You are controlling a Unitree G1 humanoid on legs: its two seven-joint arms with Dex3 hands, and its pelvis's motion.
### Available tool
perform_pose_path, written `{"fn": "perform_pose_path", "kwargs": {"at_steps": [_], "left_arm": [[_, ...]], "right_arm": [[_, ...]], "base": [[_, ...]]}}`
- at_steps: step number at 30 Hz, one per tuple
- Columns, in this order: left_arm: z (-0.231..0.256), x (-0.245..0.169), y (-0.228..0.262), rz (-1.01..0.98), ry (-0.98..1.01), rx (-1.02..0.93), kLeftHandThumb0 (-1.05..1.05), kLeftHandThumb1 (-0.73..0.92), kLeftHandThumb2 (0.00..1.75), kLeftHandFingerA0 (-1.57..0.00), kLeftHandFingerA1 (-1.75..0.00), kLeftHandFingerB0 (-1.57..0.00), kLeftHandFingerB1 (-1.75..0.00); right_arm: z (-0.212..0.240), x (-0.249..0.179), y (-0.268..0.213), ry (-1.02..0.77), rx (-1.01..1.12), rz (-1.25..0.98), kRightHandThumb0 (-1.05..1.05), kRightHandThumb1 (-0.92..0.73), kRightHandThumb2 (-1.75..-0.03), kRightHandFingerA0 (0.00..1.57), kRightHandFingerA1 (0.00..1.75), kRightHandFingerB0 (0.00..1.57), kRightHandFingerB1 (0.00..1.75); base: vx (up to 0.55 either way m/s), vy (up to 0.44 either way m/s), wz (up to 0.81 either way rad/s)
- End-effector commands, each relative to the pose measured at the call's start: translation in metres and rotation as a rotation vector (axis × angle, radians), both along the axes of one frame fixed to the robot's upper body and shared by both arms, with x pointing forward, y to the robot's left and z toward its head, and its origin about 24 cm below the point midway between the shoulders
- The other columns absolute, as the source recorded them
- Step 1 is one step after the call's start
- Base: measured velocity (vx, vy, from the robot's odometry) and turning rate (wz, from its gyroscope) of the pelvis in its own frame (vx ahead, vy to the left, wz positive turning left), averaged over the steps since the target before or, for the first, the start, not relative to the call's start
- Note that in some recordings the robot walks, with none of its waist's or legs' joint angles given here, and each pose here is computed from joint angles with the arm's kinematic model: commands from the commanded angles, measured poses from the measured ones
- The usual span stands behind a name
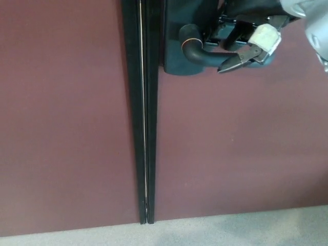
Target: The robot walks towards the door handle and put its right hand on it and twist the handle
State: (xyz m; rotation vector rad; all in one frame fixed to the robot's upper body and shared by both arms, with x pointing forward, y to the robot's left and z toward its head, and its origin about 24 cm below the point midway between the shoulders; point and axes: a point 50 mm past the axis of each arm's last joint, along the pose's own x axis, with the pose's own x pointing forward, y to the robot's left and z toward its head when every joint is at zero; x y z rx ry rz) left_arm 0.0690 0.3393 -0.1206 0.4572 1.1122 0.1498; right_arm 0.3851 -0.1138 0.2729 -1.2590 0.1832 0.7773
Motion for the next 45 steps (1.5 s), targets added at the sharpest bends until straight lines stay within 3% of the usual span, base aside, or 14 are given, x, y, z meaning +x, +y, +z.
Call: {"fn": "perform_pose_path", "kwargs": {"at_steps": [1, 28, 30, 31, 32, 33, 35, 36, 37, 39, 40, 41, 42, 45], "left_arm": [[-0.001, 0.017, -0.007, -0.041, -0.013, -0.058, -0.33, 0.37, 0.51, -0.75, -0.68, -0.71, -0.66], [0.019, 0.075, -0.005, -0.085, -0.138, -0.048, -0.37, 0.36, 0.51, -0.74, -0.67, -0.69, -0.66], [0.019, 0.078, -0.006, -0.101, -0.139, -0.032, -0.39, 0.35, 0.51, -0.77, -0.66, -0.69, -0.65], [0.020, 0.078, -0.005, -0.104, -0.138, -0.026, -0.41, 0.34, 0.51, -0.77, -0.66, -0.69, -0.65], [0.020, 0.079, -0.005, -0.103, -0.137, -0.024, -0.42, 0.34, 0.51, -0.78, -0.66, -0.69, -0.65], [0.020, 0.080, -0.005, -0.096, -0.138, -0.028, -0.43, 0.34, 0.51, -0.79, -0.67, -0.69, -0.65], [0.020, 0.081, -0.005, -0.085, -0.141, -0.035, -0.43, 0.34, 0.51, -0.79, -0.67, -0.69, -0.64], [0.020, 0.081, -0.005, -0.081, -0.140, -0.038, -0.44, 0.34, 0.51, -0.79, -0.67, -0.70, -0.64], [0.020, 0.081, -0.005, -0.079, -0.140, -0.039, -0.44, 0.34, 0.51, -0.78, -0.67, -0.70, -0.65], [0.020, 0.081, -0.005, -0.071, -0.141, -0.043, -0.44, 0.34, 0.51, -0.78, -0.66, -0.71, -0.65], [0.020, 0.081, -0.006, -0.074, -0.141, -0.043, -0.46, 0.32, 0.51, -0.78, -0.67, -0.71, -0.66], [0.020, 0.081, -0.006, -0.077, -0.139, -0.038, -0.43, 0.34, 0.51, -0.77, -0.66, -0.72, -0.65], [0.020, 0.081, -0.005, -0.078, -0.138, -0.035, -0.43, 0.34, 0.51, -0.77, -0.66, -0.71, -0.65], [0.020, 0.082, -0.005, -0.077, -0.139, -0.033, -0.46, 0.32, 0.51, -0.78, -0.68, -0.71, -0.66]], "right_arm": [[0.139, -0.054, -0.083, -0.986, 0.303, -0.249, -0.83, -0.49, -0.86, 0.00, 0.00, 0.00, 0.02], [0.196, -0.091, -0.106, -1.167, 0.425, -0.240, -0.82, -0.50, -0.85, 0.00, 0.00, 0.00, 0.04], [0.195, -0.096, -0.102, -1.166, 0.412, -0.204, -0.72, -0.45, -0.85, 0.01, 0.16, 0.06, 0.24], [0.195, -0.098, -0.099, -1.141, 0.399, -0.178, -0.75, -0.58, -0.60, 0.11, 0.24, 0.26, 0.30], [0.197, -0.101, -0.097, -1.100, 0.392, -0.158, -0.77, -0.49, -0.81, 0.16, 0.38, 0.38, 0.44], [0.204, -0.102, -0.096, -0.920, 0.406, -0.119, -0.64, -0.45, -0.88, 0.40, 0.48, 0.74, 0.61], [0.214, -0.102, -0.095, -0.628, 0.450, -0.046, -0.69, -0.49, -0.87, 0.58, 0.54, 0.75, 0.59], [0.214, -0.097, -0.094, -0.489, 0.499, -0.034, -0.56, -0.54, -0.57, 0.81, 0.51, 0.81, 0.49], [0.214, -0.094, -0.093, -0.433, 0.506, -0.032, -0.48, -0.53, -0.56, 0.87, 0.55, 0.77, 0.50], [0.211, -0.089, -0.090, -0.329, 0.495, -0.025, -0.42, -0.52, -0.56, 0.89, 0.57, 0.72, 0.48], [0.209, -0.086, -0.088, -0.295, 0.462, -0.024, -0.42, -0.43, -0.77, 0.84, 0.70, 0.59, 0.58], [0.207, -0.083, -0.086, -0.289, 0.434, -0.026, -0.35, -0.40, -0.77, 0.79, 0.69, 0.54, 0.57], [0.206, -0.081, -0.085, -0.295, 0.410, -0.029, -0.31, -0.51, -0.54, 0.79, 0.52, 0.63, 0.44], [0.207, -0.077, -0.081, -0.356, 0.387, -0.046, -0.25, -0.49, -0.54, 0.79, 0.53, 0.64, 0.46]], "base": [[0.00, 0.000, 0.00], [0.00, 0.000, 0.00], [0.00, 0.000, 0.00], [0.00, 0.000, 0.00], [0.00, 0.000, 0.00], [0.00, 0.000, 0.00], [0.00, 0.002, 0.04], [0.00, 0.000, 0.00], [0.00, 0.000, 0.00], [0.00, 0.000, 0.00], [0.00, 0.000, 0.00], [0.00, 0.000, 0.00], [0.00, 0.000, 0.00], [0.00, 0.000, 0.00]]}}
